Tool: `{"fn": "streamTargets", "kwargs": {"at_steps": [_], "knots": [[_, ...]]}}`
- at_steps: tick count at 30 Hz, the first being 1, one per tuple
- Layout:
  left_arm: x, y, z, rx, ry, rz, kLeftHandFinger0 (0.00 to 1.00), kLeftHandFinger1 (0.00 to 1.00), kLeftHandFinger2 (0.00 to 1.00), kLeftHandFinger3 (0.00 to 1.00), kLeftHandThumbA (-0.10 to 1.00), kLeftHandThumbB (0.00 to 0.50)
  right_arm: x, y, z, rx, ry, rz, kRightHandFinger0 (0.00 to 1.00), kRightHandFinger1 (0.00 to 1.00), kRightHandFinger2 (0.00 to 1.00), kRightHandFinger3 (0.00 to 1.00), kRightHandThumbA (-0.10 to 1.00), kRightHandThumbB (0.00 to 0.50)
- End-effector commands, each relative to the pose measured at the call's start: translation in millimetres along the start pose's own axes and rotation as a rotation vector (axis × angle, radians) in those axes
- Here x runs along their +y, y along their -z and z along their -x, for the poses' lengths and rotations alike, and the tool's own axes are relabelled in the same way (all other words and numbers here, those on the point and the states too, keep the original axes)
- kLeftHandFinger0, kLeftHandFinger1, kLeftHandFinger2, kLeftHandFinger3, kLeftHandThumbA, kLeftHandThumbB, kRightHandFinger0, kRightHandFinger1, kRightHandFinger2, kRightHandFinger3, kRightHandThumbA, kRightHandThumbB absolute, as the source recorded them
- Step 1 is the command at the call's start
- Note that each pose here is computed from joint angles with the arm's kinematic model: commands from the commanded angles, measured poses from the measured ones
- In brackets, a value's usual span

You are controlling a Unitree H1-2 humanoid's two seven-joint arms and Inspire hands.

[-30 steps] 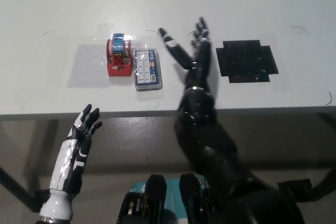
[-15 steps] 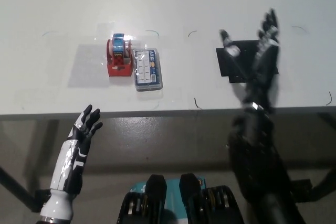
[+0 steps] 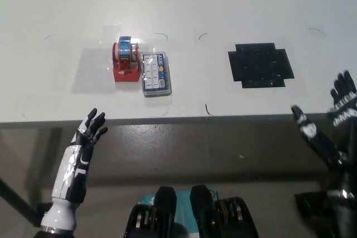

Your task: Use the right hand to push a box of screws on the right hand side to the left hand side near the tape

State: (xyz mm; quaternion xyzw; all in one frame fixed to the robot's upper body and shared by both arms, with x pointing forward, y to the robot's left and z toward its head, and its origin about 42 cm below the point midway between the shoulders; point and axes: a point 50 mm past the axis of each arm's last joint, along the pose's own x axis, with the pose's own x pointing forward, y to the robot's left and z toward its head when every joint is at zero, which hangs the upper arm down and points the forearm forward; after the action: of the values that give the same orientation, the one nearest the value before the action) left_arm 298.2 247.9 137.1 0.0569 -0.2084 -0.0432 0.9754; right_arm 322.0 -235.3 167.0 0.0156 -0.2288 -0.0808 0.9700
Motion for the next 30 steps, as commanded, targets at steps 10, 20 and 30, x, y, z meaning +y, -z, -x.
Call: {"fn": "streamTargets", "kwargs": {"at_steps": [10, 20, 30], "knots": [[21.3, -19.3, -34.0, -0.111, 0.016, -0.032, 1.00, 1.00, 1.00, 1.00, 0.89, 0.181, 31.4, -58.4, 36.3, 0.090, -0.625, -0.172, 1.00, 1.00, 1.00, 1.00, 0.78, 0.111], [23.5, -15.5, -31.3, -0.104, 0.026, -0.050, 1.00, 1.00, 1.00, 1.00, 0.92, 0.188, 48.9, -12.9, 35.2, 0.192, -0.673, -0.157, 1.00, 1.00, 1.00, 1.00, 0.79, 0.105], [23.0, -8.5, -10.9, -0.057, 0.072, -0.086, 1.00, 1.00, 1.00, 1.00, 1.00, 0.223, 45.1, 0.7, 32.4, 0.242, -0.624, -0.153, 1.00, 1.00, 1.00, 1.00, 0.82, 0.074]]}}
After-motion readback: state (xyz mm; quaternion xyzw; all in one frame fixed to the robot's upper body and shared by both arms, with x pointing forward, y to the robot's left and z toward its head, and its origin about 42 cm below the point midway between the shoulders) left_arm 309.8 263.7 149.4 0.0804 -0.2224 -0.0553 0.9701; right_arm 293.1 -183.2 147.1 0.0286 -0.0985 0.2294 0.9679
